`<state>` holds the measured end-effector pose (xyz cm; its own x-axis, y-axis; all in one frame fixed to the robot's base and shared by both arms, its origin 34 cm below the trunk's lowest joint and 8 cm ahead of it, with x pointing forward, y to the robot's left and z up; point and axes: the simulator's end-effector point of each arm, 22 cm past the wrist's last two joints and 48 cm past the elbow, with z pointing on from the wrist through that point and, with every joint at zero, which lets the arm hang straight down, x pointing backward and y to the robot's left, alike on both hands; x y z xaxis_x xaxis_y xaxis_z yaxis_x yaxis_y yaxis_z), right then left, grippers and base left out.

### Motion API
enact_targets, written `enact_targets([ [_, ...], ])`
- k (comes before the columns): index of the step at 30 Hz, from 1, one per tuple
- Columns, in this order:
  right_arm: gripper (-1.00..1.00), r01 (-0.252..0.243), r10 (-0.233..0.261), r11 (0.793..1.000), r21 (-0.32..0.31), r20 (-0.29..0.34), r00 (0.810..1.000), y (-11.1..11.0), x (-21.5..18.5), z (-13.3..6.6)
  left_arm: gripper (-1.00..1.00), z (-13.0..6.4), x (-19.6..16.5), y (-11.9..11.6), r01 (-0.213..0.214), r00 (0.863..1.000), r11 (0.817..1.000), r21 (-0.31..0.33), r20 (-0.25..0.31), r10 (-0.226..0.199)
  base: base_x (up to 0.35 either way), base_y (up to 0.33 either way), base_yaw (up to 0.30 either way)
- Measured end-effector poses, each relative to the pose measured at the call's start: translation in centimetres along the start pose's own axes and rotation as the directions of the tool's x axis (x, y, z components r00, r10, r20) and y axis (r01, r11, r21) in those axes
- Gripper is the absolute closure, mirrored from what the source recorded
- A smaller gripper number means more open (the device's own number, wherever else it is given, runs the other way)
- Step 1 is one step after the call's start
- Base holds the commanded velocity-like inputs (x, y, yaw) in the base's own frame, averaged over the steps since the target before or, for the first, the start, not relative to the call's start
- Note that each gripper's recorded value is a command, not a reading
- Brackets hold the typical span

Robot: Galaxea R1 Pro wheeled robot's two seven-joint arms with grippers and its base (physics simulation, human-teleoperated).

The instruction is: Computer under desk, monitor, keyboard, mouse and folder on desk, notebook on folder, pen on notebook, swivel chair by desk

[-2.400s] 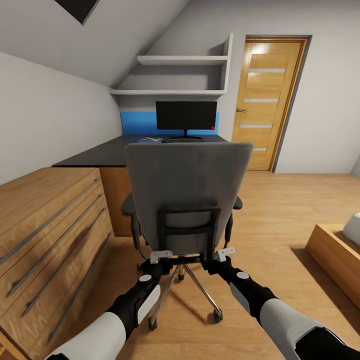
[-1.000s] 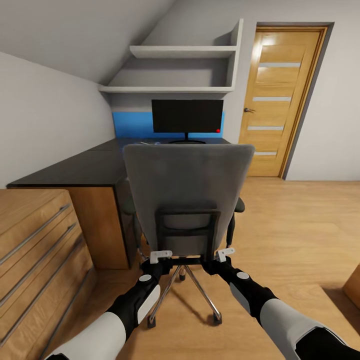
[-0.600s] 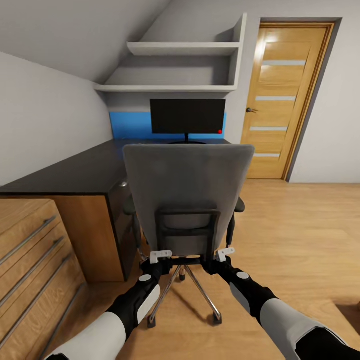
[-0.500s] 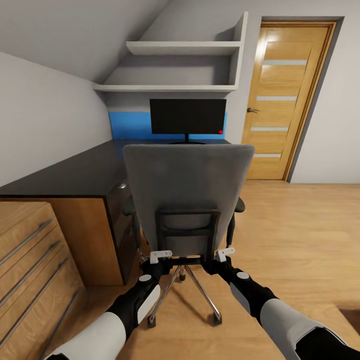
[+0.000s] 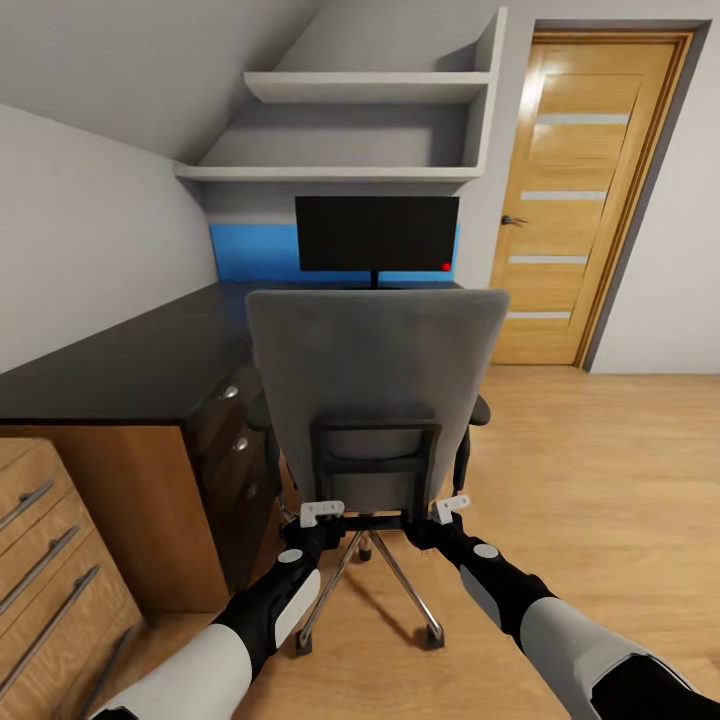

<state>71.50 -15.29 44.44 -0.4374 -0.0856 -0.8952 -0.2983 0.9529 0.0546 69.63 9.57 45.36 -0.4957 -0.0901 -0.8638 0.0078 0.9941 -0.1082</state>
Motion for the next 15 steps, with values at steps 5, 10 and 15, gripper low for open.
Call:
enact_targets([
  [5,-1.00,-0.002,0.002,1.000,0.000,0.001,1.000,0.01,-0.02,0.00,-1.00,0.00,0.00,0.01,-0.001,1.000,1.000,0.000,0.000,0.001,0.327,-0.020,0.000],
  [10,-1.00,-0.002,0.002,1.000,0.001,0.002,1.000,-0.02,-0.08,0.01,-1.00,0.00,-0.02,0.03,-0.001,1.000,1.000,0.000,0.000,0.001,0.326,-0.096,0.000],
  [15,-1.00,-0.003,0.003,1.000,0.001,0.003,1.000,-0.04,-0.14,0.01,-1.00,0.00,-0.04,0.03,0.000,1.000,1.000,0.000,0.000,0.000,0.321,-0.147,0.000],
])
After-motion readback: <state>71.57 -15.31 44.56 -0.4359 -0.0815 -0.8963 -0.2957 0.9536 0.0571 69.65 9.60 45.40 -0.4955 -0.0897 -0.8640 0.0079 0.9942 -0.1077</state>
